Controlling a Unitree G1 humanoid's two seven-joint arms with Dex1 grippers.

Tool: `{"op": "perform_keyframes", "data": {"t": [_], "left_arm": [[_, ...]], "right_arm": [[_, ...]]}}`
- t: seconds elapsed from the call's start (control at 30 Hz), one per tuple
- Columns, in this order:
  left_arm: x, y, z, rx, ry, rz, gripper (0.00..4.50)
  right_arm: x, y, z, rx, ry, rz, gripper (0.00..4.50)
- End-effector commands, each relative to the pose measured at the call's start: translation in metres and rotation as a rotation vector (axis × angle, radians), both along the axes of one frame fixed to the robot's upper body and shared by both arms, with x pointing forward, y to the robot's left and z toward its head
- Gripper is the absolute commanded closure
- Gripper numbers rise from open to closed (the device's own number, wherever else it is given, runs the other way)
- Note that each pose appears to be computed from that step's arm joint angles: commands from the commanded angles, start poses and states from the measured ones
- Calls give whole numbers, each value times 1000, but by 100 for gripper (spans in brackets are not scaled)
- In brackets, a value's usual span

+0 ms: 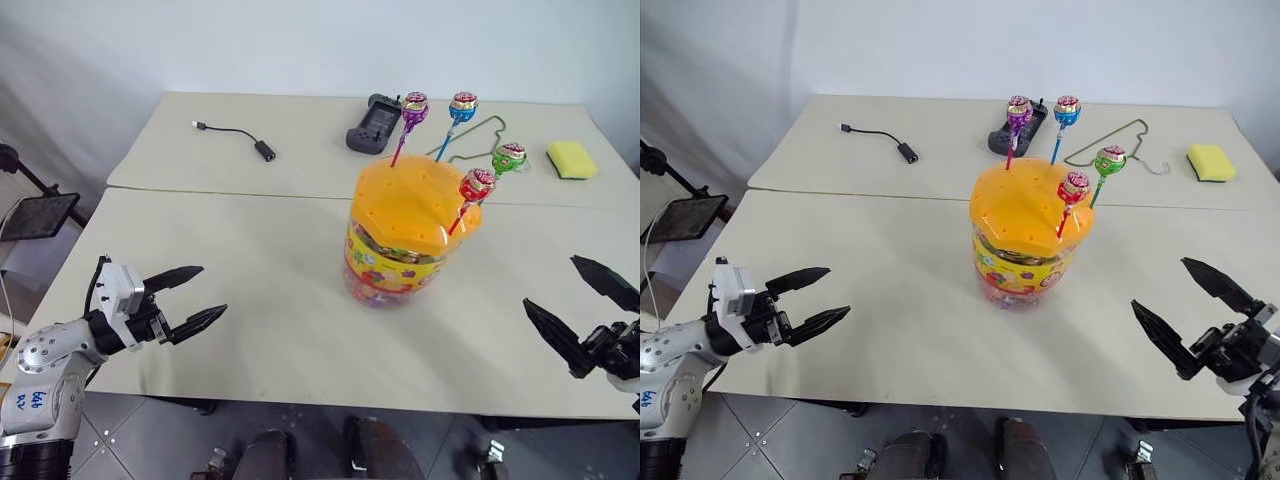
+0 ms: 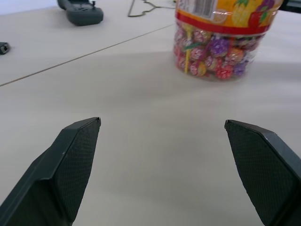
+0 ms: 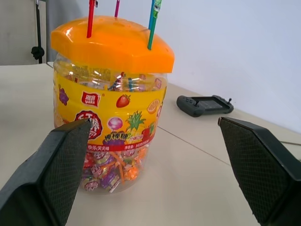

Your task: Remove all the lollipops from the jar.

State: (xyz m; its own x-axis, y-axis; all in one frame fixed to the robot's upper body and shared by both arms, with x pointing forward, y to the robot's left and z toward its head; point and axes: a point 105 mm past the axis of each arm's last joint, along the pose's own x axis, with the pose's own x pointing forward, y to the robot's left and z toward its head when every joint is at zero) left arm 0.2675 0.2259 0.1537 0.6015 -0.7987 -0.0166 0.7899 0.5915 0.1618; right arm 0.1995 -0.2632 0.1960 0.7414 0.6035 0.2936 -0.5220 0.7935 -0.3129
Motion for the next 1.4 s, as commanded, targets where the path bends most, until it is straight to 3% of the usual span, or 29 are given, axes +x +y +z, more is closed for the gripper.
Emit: {"op": "perform_keyframes", "data": {"t": [0.03, 0.17, 0.3, 0.43, 0.63, 0.87, 0.97, 1.2, 1.3, 1.4], "left_arm": [[1, -4, 14, -2, -25, -48, 1], [8, -13, 36, -88, -21, -122, 1], [24, -35, 83, -251, 6, -295, 1], [46, -73, 120, -260, -29, -433, 1], [76, -158, 151, -233, -41, -634, 1], [83, -222, 157, -157, -26, -743, 1], [89, -237, 164, -201, 4, -730, 53], [93, -245, 160, -192, 41, -733, 258], [95, -244, 168, -248, 39, -728, 349], [90, -244, 190, -382, 18, -770, 443]], "right_arm": [[-8, 6, 2, -37, -11, 33, 0], [-11, 13, 5, -24, 1, 61, 0], [-21, 27, 34, 120, -68, 96, 0], [-36, 42, 60, 251, -155, 109, 0], [-47, 64, 82, 359, -261, 125, 0], [-46, 66, 91, 370, -308, 122, 0], [-48, 68, 86, 379, -293, 121, 0], [-51, 66, 79, 374, -276, 96, 0], [-51, 67, 77, 376, -269, 94, 0], [-51, 67, 77, 375, -265, 96, 0]]}}
